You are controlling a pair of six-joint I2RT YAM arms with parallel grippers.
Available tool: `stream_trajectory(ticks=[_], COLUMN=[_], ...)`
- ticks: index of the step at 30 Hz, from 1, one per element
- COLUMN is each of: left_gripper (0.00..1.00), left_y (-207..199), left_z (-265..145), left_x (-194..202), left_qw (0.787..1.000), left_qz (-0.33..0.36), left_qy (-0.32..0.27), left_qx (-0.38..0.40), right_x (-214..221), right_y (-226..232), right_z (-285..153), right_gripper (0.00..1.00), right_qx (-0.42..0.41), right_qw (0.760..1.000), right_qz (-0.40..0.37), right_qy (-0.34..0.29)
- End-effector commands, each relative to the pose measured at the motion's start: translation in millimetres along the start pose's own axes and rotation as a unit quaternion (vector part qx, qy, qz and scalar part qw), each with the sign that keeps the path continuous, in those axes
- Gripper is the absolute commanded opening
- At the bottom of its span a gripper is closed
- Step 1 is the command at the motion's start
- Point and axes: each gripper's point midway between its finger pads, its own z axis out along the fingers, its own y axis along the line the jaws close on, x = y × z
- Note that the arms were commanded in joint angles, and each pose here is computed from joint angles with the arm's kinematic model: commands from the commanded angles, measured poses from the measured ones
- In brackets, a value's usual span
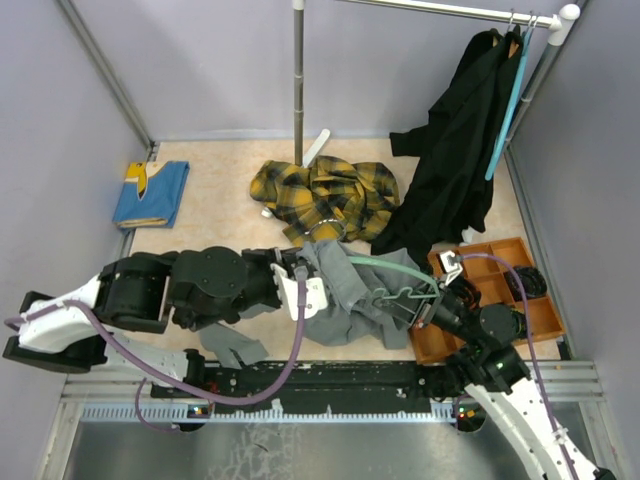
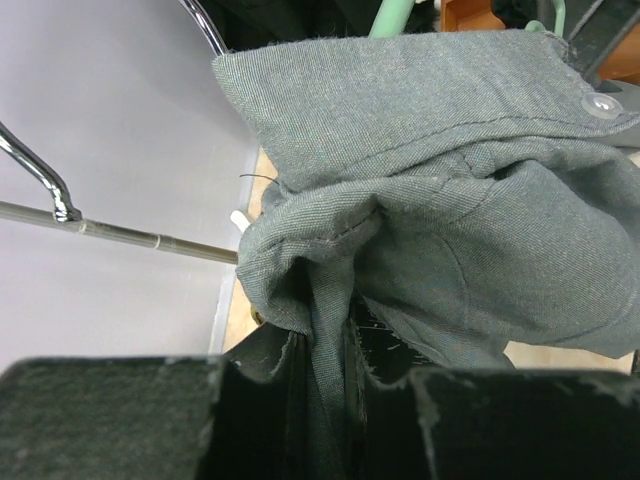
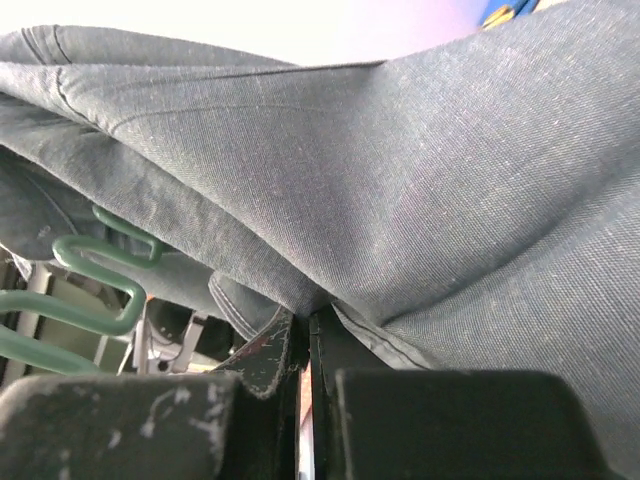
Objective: Place the shirt on the hanger
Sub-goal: Adjust the shirt on the hanger.
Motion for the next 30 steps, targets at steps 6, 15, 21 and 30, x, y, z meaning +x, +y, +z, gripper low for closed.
stream_trajectory(ticks=[6, 15, 21, 30], left_gripper=[0.0, 0.0, 0.0, 0.0], left_y=[9.9, 10.8, 8.6, -4.0], left_z=[-32.4, -39.6, -41.6, -56.5], left_x=[-1.4, 6.5, 12.0, 5.8], left_qw=[0.997, 0.996, 0.996, 0.989], left_qz=[-0.06, -0.068, -0.074, -0.099], left_qy=[-0.051, -0.048, -0.046, -0.085], left_qx=[0.014, 0.013, 0.014, 0.064], right_x=[-34.2, -49.8, -52.0, -57.9], right_y=[9.9, 11.0, 4.2, 11.6], right_z=[-13.3, -40.8, -63.5, -65.9], right_gripper=[0.0, 0.0, 0.0, 0.0], right_qx=[0.082, 0.205, 0.275, 0.289], right_qw=[0.991, 0.966, 0.946, 0.92], right_qz=[-0.072, -0.122, -0.147, -0.262], right_qy=[-0.082, -0.097, -0.093, -0.038])
